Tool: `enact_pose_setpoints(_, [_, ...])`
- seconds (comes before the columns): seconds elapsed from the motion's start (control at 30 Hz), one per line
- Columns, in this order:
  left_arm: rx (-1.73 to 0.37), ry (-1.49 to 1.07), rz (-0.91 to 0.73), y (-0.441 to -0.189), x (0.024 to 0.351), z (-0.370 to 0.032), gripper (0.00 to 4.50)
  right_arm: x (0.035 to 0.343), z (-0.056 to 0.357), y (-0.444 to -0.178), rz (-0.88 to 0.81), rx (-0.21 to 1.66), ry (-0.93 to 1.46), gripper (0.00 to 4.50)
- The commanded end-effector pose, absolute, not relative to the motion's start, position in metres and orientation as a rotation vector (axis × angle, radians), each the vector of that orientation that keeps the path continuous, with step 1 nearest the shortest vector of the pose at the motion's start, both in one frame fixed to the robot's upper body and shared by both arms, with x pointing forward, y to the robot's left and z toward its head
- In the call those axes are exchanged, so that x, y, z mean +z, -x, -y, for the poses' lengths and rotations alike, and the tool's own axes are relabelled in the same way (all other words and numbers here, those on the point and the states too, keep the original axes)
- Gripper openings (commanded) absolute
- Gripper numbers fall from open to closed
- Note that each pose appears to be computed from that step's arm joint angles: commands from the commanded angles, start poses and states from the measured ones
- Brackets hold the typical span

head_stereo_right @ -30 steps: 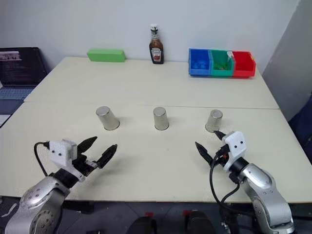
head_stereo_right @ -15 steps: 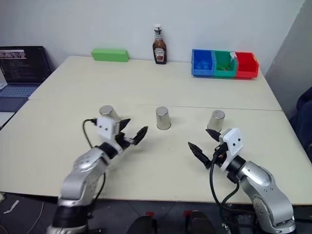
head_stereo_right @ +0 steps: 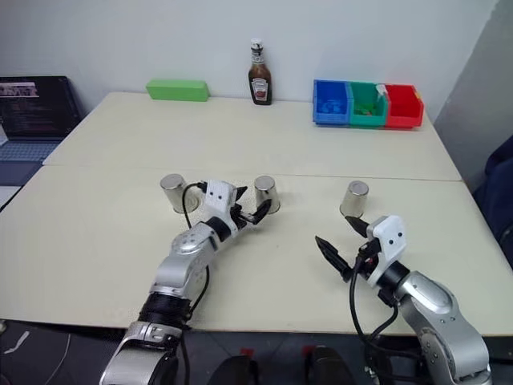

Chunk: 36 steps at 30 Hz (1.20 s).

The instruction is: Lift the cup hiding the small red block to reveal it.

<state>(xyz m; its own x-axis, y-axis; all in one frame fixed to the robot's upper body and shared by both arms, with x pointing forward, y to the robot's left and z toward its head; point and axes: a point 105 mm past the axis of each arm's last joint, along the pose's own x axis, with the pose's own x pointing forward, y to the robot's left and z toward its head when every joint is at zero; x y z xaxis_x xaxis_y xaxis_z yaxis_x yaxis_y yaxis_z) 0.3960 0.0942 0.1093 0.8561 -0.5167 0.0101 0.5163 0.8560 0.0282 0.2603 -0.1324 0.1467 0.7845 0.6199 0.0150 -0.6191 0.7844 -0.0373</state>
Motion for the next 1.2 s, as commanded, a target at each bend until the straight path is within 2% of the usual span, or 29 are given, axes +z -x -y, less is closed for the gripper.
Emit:
enact_pose_setpoints(0.03, [-0.549,-0.045,0.068,-0.403,0.120,-0.087,4.50,0.160,0.134,-0.256,0.091,0.663,0.055,4.46])
enact_pose_setpoints(0.17, [-0.545,-0.057,0.058,-0.407,0.116,-0.085,4.50,0.158,0.133,-0.255,0.089,0.655,0.046,4.46])
enact_pose_setpoints(0.23, [-0.556,-0.051,0.065,-0.409,0.117,-0.083,4.13,0.156,0.133,-0.254,0.084,0.655,0.043,4.50])
enact_pose_setpoints(0.27, [-0.558,-0.050,0.069,-0.410,0.118,-0.082,4.08,0.155,0.134,-0.253,0.080,0.653,0.041,4.50])
enact_pose_setpoints(0.5, [-0.580,-0.030,0.079,-0.413,0.120,-0.074,2.79,0.153,0.133,-0.251,0.075,0.641,0.026,4.50])
enact_pose_setpoints(0.7, [-0.569,-0.038,0.103,-0.416,0.127,-0.075,2.76,0.152,0.135,-0.252,0.073,0.628,0.026,4.50])
enact_pose_setpoints(0.83, [-0.526,-0.064,0.148,-0.413,0.147,-0.084,2.76,0.152,0.135,-0.253,0.076,0.623,0.027,4.50])
enact_pose_setpoints(1.03, [-0.460,-0.056,0.166,-0.385,0.169,-0.103,2.76,0.150,0.135,-0.252,0.073,0.617,0.021,4.50])
enact_pose_setpoints(1.2, [-0.362,-0.038,0.131,-0.355,0.160,-0.128,2.76,0.148,0.131,-0.253,0.074,0.620,0.009,4.50])
